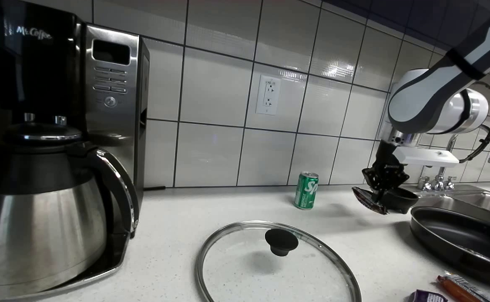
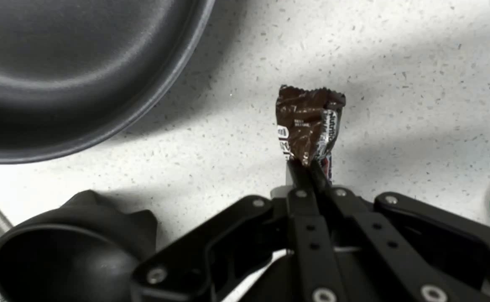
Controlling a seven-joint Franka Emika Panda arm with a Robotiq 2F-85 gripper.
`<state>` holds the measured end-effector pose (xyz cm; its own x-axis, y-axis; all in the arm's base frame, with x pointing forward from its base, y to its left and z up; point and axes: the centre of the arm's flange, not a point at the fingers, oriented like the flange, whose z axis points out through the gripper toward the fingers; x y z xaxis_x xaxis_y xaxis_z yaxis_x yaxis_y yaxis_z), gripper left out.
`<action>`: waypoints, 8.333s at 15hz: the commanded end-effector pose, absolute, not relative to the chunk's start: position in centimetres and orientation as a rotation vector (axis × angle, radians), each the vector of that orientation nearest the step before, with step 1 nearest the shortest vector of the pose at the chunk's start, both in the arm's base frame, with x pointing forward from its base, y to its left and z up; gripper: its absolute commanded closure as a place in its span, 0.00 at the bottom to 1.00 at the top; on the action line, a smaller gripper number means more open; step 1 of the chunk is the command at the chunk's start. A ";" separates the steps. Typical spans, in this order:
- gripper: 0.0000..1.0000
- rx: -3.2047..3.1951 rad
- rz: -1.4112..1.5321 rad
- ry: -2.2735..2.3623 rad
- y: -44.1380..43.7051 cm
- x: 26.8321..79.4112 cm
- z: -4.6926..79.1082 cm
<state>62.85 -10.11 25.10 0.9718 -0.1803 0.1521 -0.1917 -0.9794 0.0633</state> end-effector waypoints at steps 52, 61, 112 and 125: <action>0.00 3.005 0.262 -0.163 -14.0 45.7 31.9; 0.00 3.203 0.166 -0.060 -8.2 45.0 31.2; 0.00 3.071 -0.217 0.264 -2.7 39.5 21.2; 0.00 3.084 -0.018 0.302 -3.4 38.5 20.1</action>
